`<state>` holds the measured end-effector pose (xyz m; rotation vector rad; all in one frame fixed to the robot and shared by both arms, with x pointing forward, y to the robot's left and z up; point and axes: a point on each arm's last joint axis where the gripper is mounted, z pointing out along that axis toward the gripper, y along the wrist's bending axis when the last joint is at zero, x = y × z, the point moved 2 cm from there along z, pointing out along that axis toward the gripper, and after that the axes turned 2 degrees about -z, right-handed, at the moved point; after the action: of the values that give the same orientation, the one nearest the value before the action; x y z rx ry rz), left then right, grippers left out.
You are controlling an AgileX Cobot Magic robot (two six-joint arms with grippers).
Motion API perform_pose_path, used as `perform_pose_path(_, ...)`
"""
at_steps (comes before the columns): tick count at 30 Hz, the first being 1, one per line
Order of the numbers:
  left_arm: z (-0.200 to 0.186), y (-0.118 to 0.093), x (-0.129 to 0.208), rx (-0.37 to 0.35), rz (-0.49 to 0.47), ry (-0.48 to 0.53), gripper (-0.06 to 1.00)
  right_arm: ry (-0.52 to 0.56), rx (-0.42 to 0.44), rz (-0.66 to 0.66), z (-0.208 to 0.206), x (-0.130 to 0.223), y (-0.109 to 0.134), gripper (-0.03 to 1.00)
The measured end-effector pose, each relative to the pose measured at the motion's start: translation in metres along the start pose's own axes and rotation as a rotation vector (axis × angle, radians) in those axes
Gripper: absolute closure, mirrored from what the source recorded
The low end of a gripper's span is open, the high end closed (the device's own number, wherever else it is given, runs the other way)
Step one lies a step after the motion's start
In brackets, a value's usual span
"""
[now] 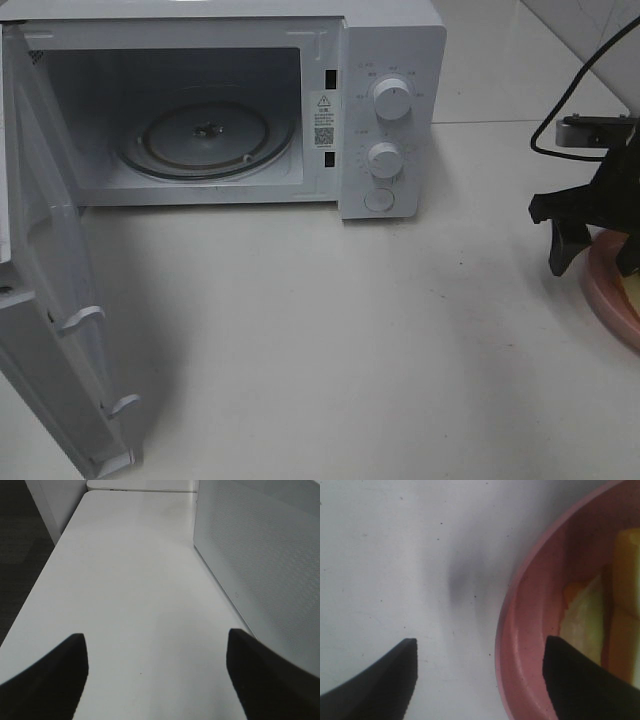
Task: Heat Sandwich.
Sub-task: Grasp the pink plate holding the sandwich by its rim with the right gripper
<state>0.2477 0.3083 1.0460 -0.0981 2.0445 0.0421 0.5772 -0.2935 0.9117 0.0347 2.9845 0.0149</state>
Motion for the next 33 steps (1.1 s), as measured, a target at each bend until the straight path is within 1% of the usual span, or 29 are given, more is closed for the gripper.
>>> perform_pose_path(5, 0.000, 0.000, 0.000, 0.000, 0.000, 0.000, 0.22, 0.033, 0.007, -0.004, 0.017, 0.000, -0.001, 0.28)
perform_pose_path(13, 0.000, 0.000, 0.000, 0.000, 0.000, 0.000, 0.22, 0.031, 0.020, 0.002, 0.032, -0.002, -0.002, 0.28)
perform_pose_path(16, 0.000, 0.000, 0.000, 0.000, 0.000, 0.000, 0.22, 0.044, 0.029, -0.002, 0.041, -0.001, -0.003, 0.30)
perform_pose_path(18, 0.000, 0.000, 0.000, 0.000, 0.000, 0.000, 0.22, 0.053, 0.048, 0.009, 0.047, -0.001, -0.005, 0.32)
perform_pose_path(20, 0.000, 0.000, 0.000, 0.000, 0.000, 0.000, 0.22, 0.053, 0.060, 0.017, 0.047, -0.001, -0.007, 0.36)
perform_pose_path(21, 0.000, 0.000, 0.000, 0.000, 0.000, 0.000, 0.22, 0.053, 0.060, 0.017, 0.047, -0.001, -0.007, 0.36)
perform_pose_path(23, 0.000, 0.000, 0.000, 0.000, 0.000, 0.000, 0.22, 0.053, 0.075, 0.021, 0.048, -0.001, -0.008, 0.40)
perform_pose_path(24, 0.000, 0.000, 0.000, 0.000, 0.000, 0.000, 0.22, 0.052, 0.079, 0.023, 0.048, -0.001, -0.009, 0.45)
perform_pose_path(25, 0.000, 0.000, 0.000, 0.000, 0.000, 0.000, 0.22, 0.052, 0.083, 0.021, 0.048, -0.001, -0.009, 0.48)
perform_pose_path(26, 0.000, 0.000, 0.000, 0.000, 0.000, 0.000, 0.22, 0.052, 0.083, 0.021, 0.048, -0.001, -0.009, 0.48)
perform_pose_path(27, 0.000, 0.000, 0.000, 0.000, 0.000, 0.000, 0.22, 0.052, 0.086, 0.021, 0.048, -0.001, -0.010, 0.51)
perform_pose_path(28, 0.000, 0.000, 0.000, -0.001, 0.000, 0.000, 0.22, 0.052, 0.093, 0.013, 0.048, -0.001, -0.010, 0.58)
perform_pose_path(29, 0.000, 0.000, 0.000, -0.001, 0.000, 0.000, 0.22, 0.052, 0.096, 0.010, 0.047, -0.001, -0.011, 0.63)
perform_pose_path(30, 0.000, 0.000, 0.000, -0.001, 0.000, 0.000, 0.22, 0.052, 0.096, 0.010, 0.047, -0.001, -0.011, 0.63)
perform_pose_path(31, 0.000, 0.000, 0.000, -0.001, 0.000, 0.000, 0.22, 0.053, 0.096, 0.011, 0.047, -0.001, -0.011, 0.67)
perform_pose_path(32, 0.000, 0.000, 0.000, -0.001, 0.000, 0.000, 0.22, 0.053, 0.098, 0.007, 0.047, -0.001, -0.011, 0.74)
perform_pose_path(33, 0.000, 0.000, 0.000, -0.001, 0.000, 0.000, 0.22, 0.055, 0.098, 0.009, 0.047, -0.001, -0.011, 0.75)
